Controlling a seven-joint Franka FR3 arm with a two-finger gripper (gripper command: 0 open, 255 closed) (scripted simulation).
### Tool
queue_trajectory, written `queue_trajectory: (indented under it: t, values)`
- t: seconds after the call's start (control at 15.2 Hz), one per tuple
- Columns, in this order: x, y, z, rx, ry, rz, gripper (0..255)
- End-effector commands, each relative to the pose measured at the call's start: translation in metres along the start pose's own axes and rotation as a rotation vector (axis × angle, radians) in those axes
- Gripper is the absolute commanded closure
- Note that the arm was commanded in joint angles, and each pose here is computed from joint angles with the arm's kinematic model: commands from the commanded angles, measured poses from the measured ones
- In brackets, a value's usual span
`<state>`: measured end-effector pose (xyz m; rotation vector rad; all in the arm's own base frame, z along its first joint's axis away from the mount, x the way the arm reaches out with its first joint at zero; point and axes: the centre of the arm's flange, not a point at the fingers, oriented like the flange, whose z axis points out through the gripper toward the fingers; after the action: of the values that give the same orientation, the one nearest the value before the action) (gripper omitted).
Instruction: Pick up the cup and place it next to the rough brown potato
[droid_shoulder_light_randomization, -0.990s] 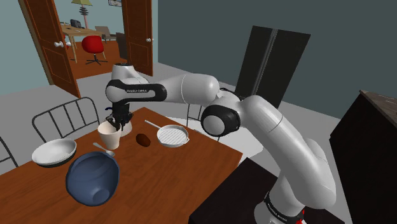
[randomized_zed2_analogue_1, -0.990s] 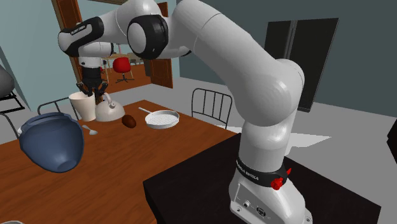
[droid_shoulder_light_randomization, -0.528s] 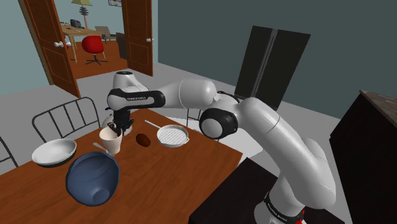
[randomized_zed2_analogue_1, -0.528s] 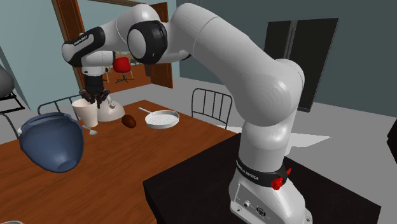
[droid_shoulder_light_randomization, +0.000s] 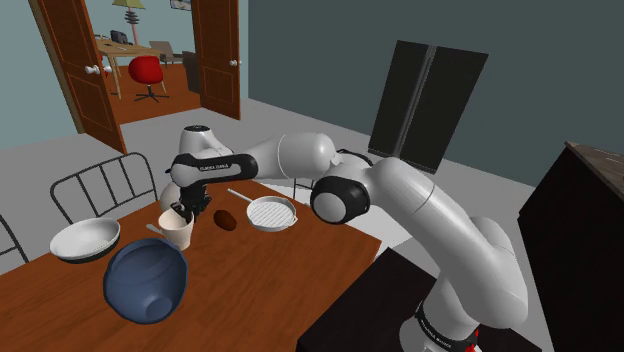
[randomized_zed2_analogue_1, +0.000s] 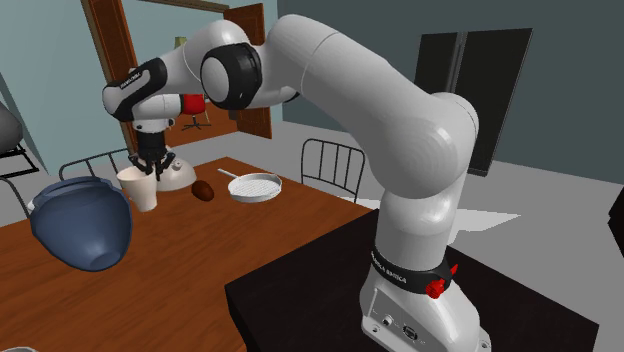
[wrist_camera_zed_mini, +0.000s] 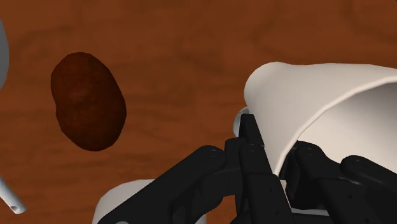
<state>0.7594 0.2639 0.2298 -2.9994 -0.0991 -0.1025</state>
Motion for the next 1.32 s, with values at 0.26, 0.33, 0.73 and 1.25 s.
queue_trajectory:
  t: [0.26,0.33,0.73,1.25]
  values:
    - [-0.003,0.004,0.032,0.000,0.001,0.000,255]
    - [-0.003,0.005,0.038,0.000,0.001,0.000,255]
    - [-0.003,0.005,0.043,0.000,0.001,0.000,255]
    - [-0.003,0.005,0.043,0.000,0.001,0.000,0]
